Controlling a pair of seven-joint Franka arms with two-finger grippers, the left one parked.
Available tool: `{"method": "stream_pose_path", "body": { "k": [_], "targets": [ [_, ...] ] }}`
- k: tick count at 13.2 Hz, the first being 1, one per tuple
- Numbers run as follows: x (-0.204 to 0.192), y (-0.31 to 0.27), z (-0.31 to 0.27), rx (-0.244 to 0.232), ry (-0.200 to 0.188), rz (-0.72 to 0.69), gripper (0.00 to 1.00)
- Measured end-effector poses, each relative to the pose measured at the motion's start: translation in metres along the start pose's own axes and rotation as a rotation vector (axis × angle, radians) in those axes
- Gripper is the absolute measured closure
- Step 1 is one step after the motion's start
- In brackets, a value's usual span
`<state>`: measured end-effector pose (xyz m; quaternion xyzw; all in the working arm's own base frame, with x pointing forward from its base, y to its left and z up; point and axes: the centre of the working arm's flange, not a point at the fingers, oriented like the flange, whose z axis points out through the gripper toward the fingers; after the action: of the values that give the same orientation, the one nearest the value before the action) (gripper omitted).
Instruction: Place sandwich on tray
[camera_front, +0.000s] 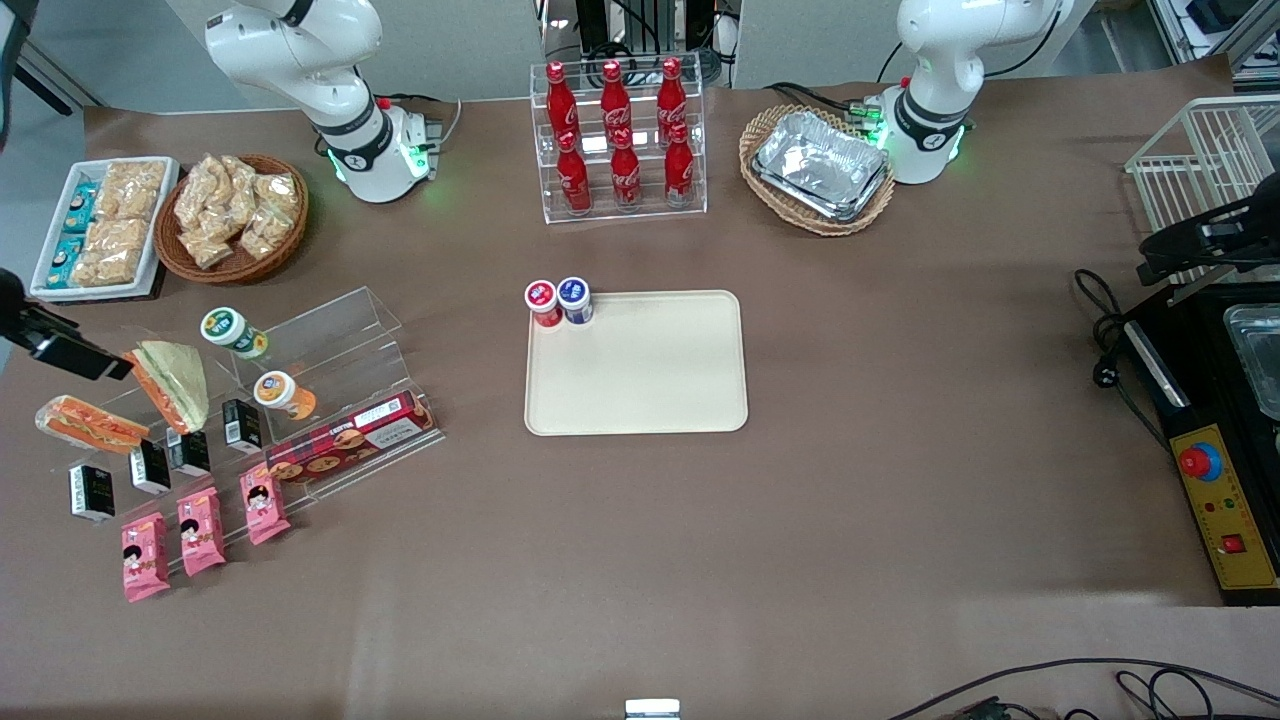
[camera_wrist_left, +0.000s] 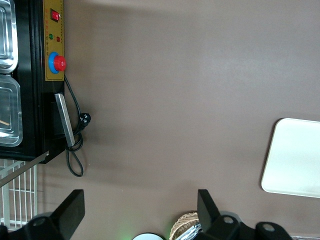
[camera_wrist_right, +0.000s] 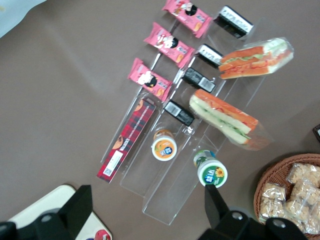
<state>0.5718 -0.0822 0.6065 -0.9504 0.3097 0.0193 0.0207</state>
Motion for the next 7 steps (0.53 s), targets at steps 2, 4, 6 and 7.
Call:
{"method": "stream_pose_path", "body": {
  "k": [2, 4, 6, 7],
  "targets": [
    [0.01, 0.02, -0.001, 0.002, 0.001, 0.061, 0.0],
    [0.014, 0.028, -0.001, 0.002, 0.001, 0.137, 0.0],
    [0.014, 0.027, -0.001, 0.001, 0.001, 0.237, 0.0],
    [0.015, 0.027, 0.001, -0.007, 0.002, 0.297, 0.0]
  ]
}}
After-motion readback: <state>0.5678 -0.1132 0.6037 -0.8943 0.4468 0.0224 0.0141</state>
